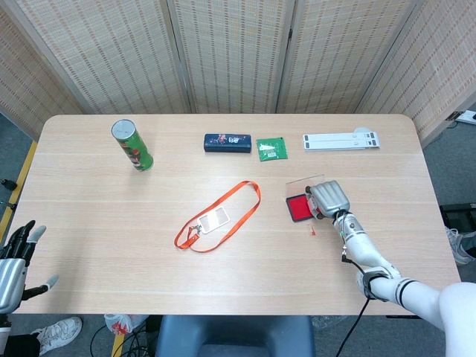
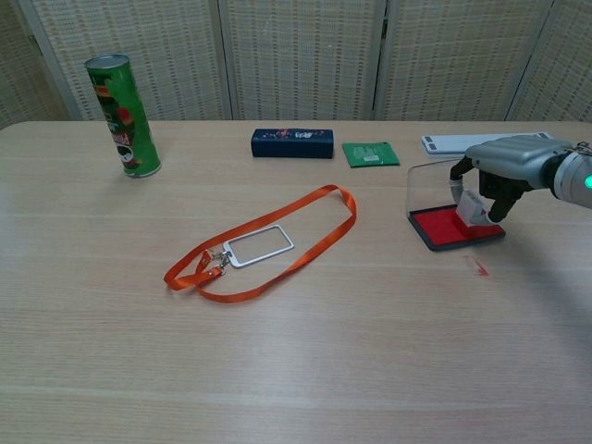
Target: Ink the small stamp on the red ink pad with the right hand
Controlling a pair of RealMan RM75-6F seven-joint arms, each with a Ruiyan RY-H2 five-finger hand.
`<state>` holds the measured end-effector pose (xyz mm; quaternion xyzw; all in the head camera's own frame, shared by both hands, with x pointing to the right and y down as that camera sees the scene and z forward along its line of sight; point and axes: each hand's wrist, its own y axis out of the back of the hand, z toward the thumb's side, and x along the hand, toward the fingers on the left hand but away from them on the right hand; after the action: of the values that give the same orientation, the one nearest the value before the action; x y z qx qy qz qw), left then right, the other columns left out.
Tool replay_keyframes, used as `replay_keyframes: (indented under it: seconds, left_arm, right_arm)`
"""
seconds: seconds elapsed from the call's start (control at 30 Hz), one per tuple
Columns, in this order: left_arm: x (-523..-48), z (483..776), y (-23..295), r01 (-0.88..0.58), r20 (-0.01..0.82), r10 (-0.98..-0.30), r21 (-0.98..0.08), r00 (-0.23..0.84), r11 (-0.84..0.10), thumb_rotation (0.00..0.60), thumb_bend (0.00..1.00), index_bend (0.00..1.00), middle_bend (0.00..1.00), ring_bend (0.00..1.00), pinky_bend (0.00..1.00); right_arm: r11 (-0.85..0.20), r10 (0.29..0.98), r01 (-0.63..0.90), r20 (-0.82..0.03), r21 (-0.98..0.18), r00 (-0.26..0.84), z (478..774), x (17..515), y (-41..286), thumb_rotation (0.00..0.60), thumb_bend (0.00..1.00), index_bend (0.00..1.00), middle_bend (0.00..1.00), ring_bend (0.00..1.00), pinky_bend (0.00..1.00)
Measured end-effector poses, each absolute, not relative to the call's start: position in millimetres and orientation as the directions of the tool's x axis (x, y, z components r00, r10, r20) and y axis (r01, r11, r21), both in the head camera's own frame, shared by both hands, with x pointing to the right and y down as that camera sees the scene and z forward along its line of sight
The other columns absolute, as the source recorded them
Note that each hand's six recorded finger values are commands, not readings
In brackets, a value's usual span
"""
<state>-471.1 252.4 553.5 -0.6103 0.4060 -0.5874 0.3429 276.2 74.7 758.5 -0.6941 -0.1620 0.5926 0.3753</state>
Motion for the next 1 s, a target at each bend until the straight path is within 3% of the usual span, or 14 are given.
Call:
replay_keyframes:
  seconds: [0.33,0.63,1.0]
  left_arm:
    - [-469,555,253,-0.086,0.44,-0.898,-0.895,-0.017,-0.437,0.6,0.2,0.04,0.0,0.03,0.27]
    - [-466,560,254,-0.073,0.45,-0.893,-0.891,-0.014,-0.448,0.6,0.2,0.04,0.0,0.03,0.27]
    - [-467,560,254,-0.072,0.451,-0.893,-0.891,-0.017,-0.448,0.6,0.2,0.04,0.0,0.03,0.27]
  right_arm:
    - [-0.652,0.679,-0.171,-0.669,-0.739,0.303,733,269,77,0.6,0.38,0.91,1.0,0.88,0.86]
    - [-0.654,0.653,-0.153,-0.655,-0.741,0.38,695,260,106,0.6,0.35,0.91,1.0,0.84,0.86]
    - [-0.698,0.586,-0.217,-0.718,-0.682,0.375,723,273,142,0.6,0.33,0.91,0.98,0.8,0.85]
